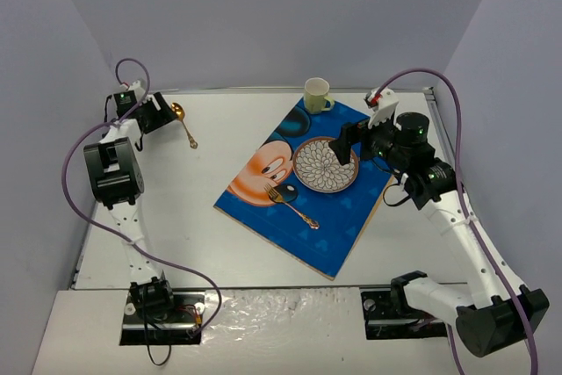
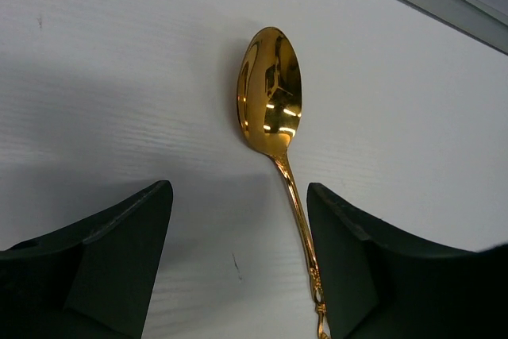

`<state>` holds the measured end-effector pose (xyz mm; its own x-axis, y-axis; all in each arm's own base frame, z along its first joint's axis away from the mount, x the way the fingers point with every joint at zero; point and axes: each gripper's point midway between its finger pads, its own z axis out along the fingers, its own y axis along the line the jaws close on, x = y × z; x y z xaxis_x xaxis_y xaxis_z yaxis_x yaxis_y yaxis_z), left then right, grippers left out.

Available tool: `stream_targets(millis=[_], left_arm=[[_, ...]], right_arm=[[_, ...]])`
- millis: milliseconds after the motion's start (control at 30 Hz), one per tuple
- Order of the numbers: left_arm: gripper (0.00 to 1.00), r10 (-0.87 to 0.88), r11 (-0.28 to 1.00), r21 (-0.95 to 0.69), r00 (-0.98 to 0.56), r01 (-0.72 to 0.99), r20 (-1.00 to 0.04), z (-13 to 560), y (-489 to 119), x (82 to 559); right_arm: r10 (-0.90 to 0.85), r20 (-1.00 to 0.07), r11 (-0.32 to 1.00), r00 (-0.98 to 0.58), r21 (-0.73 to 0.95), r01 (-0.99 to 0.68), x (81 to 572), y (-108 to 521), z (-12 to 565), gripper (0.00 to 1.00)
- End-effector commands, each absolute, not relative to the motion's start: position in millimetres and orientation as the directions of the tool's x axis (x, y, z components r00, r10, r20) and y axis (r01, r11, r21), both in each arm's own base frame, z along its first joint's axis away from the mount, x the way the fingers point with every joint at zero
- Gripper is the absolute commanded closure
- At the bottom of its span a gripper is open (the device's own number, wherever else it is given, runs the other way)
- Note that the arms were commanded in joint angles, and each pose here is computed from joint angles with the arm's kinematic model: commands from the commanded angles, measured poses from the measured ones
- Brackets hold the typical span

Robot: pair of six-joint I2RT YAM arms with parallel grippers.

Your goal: Set the dinner table for one person

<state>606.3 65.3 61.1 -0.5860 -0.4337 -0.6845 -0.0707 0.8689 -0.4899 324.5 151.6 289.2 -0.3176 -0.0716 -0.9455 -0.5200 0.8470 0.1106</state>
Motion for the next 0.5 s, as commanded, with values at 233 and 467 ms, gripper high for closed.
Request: stream_targets(millis=[233,467], left_arm=[[0.41,-0.471,0.838,-0.546,-0.49,0.012,-0.733,84,67,650],[0.44,-0.5,0.814,-0.581,-0.505,0.004,-0.704,64,67,660]], right_arm=[[0.004,-0.966,0.836,-0.26,0.146,-0.53,315,157,320,0.0],[0.013,-0.962,0.839,-0.274,0.16,-0.521,313,157,319,0.0]])
